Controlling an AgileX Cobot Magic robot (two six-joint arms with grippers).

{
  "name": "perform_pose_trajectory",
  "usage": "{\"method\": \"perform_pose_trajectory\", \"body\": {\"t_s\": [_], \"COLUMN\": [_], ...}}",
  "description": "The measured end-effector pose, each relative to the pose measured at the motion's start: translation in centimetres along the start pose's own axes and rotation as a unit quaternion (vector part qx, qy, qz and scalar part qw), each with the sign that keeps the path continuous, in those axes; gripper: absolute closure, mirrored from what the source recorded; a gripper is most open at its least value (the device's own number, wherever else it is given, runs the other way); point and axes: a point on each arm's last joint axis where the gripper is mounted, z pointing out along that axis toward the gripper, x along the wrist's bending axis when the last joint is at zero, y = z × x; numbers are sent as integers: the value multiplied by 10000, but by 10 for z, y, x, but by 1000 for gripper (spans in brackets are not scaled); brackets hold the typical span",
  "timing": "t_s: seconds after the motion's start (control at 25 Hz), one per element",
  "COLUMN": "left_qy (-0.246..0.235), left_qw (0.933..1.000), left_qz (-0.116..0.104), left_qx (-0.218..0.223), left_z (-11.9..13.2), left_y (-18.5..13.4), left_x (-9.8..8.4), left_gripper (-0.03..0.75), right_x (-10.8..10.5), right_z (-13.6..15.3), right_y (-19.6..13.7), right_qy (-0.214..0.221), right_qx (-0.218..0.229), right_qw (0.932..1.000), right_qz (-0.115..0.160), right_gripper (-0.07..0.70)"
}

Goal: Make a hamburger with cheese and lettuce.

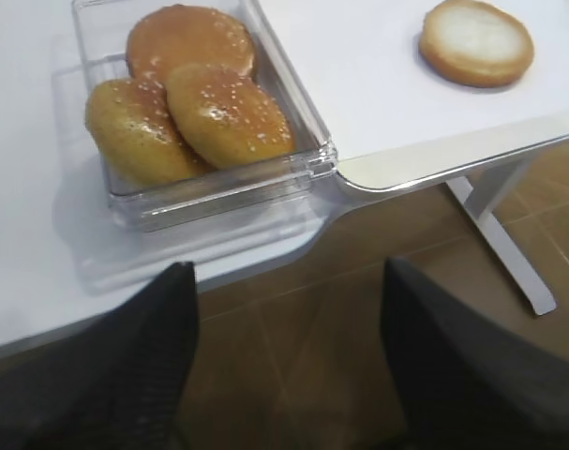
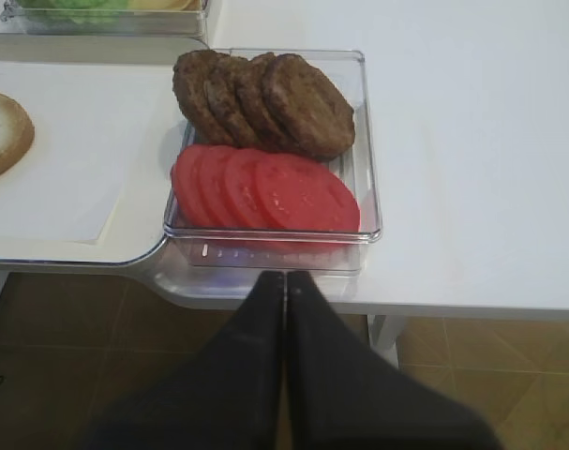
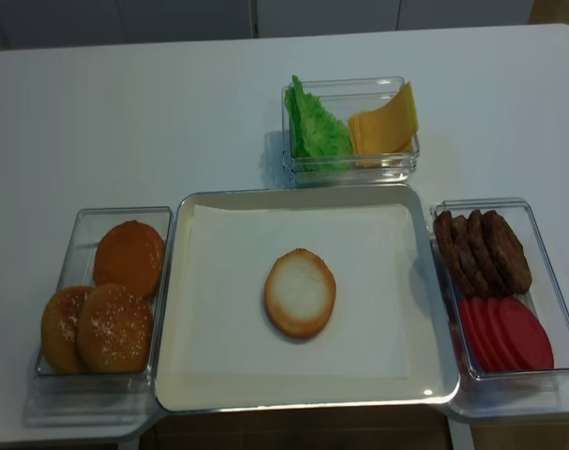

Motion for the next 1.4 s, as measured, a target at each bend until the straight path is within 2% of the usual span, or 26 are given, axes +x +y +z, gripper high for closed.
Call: {"method": "perform_pose_trajectory", "body": {"t_s": [0.12,0.8,0.92,1.24,1.4], "left_qy": [117,124,250,853,1013], "left_qw": [9999,9999,9997,9952,9932], "left_qz": [48,50,-36,-453,-557], "left_qx": [68,75,62,-132,-149], "left_z": [2,2,2,-2,-2], "left_y": [-2,-2,-2,-5,-6], "left_x": [2,2,2,1,0], "left_gripper": [260,260,260,260,260], "right_x": [0,0,0,0,0], "right_z": [0,0,0,0,0], "right_y": [0,0,0,0,0], "right_qy": [0,0,0,0,0], "right_qx": [0,0,0,0,0], "right_qw": [10000,10000,10000,10000,10000], "right_qz": [0,0,0,0,0], "right_gripper": [636,636,636,636,636]}}
